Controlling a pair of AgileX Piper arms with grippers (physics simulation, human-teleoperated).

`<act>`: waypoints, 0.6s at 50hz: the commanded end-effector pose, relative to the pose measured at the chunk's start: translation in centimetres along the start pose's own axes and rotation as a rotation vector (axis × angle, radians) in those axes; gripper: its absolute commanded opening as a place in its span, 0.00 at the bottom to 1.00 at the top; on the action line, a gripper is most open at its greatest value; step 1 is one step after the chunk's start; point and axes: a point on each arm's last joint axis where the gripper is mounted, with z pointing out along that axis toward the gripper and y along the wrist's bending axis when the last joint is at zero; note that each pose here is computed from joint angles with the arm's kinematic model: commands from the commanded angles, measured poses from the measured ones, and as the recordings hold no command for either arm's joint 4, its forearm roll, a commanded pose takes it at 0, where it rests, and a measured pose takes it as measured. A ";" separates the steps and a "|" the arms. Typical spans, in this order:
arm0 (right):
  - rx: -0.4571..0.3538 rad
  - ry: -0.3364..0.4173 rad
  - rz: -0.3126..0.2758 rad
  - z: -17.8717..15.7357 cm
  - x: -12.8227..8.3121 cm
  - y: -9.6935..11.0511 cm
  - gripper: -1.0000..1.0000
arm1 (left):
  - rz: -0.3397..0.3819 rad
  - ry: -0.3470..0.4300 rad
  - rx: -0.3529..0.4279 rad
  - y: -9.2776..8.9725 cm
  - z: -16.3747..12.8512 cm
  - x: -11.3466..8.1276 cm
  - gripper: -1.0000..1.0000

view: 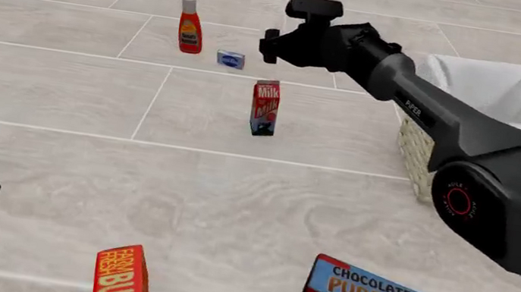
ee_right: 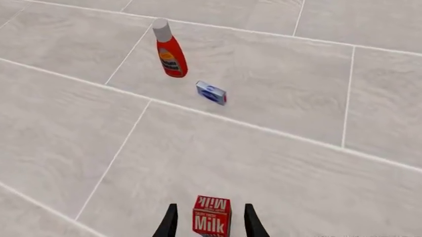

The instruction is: Pick the milk and place it in the basket.

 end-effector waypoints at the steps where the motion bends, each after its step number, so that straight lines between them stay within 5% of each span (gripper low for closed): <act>1: 0.006 0.022 0.020 1.5 1.5 -0.4 1.00 | 0.000 0.000 0.000 0.0 0.0 0.0 1.00; 30: 0.011 0.077 0.067 5.0 5.1 -0.5 1.00 | 0.000 0.000 0.000 0.0 0.0 0.0 1.00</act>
